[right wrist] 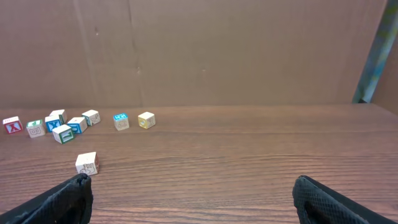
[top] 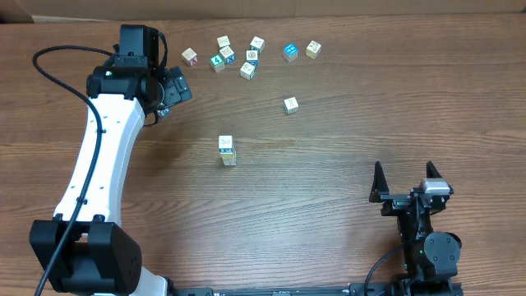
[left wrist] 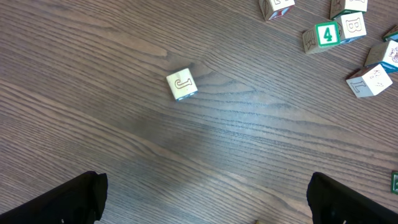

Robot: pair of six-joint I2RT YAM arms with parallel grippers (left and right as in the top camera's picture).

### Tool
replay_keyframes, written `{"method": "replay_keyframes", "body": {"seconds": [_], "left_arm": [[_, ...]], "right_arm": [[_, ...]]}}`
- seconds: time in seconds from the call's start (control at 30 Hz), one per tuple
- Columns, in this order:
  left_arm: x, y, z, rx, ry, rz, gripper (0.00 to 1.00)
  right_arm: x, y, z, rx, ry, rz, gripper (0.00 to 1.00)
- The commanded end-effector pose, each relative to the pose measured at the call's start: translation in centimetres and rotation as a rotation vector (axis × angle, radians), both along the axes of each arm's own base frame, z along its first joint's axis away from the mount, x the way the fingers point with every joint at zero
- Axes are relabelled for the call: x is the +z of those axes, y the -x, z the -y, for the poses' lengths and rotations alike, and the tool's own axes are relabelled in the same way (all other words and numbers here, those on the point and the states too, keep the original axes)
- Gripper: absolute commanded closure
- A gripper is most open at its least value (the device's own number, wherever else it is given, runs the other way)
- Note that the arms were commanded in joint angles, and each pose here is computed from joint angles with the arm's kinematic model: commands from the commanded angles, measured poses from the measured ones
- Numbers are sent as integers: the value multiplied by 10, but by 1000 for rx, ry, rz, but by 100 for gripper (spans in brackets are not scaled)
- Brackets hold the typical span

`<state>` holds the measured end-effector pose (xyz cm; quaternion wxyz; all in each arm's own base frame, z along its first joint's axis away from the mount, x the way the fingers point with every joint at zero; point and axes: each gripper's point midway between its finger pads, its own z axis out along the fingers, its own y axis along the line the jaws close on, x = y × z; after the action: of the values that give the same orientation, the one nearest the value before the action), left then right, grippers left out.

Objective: Form a tower

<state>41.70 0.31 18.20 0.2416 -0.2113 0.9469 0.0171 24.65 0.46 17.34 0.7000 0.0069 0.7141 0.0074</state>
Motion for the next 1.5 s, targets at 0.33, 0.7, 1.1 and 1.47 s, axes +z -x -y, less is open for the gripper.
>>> {"method": "replay_keyframes", "body": {"seconds": [0.33,0.7,1.1,1.47], "left_arm": [[-5,-3,3,-23,-11,-15,0],[-9,-4,3,-24,-12,-25,0],[10,-39,18,-50,-1,141,0],[117,-122,64,-112,63,711,1]], "right_arm": [[-2,0,0,2,2,3,0],[-2,0,0,2,2,3,0],[-2,0,0,2,2,3,0],[-2,0,0,2,2,3,0]]}}
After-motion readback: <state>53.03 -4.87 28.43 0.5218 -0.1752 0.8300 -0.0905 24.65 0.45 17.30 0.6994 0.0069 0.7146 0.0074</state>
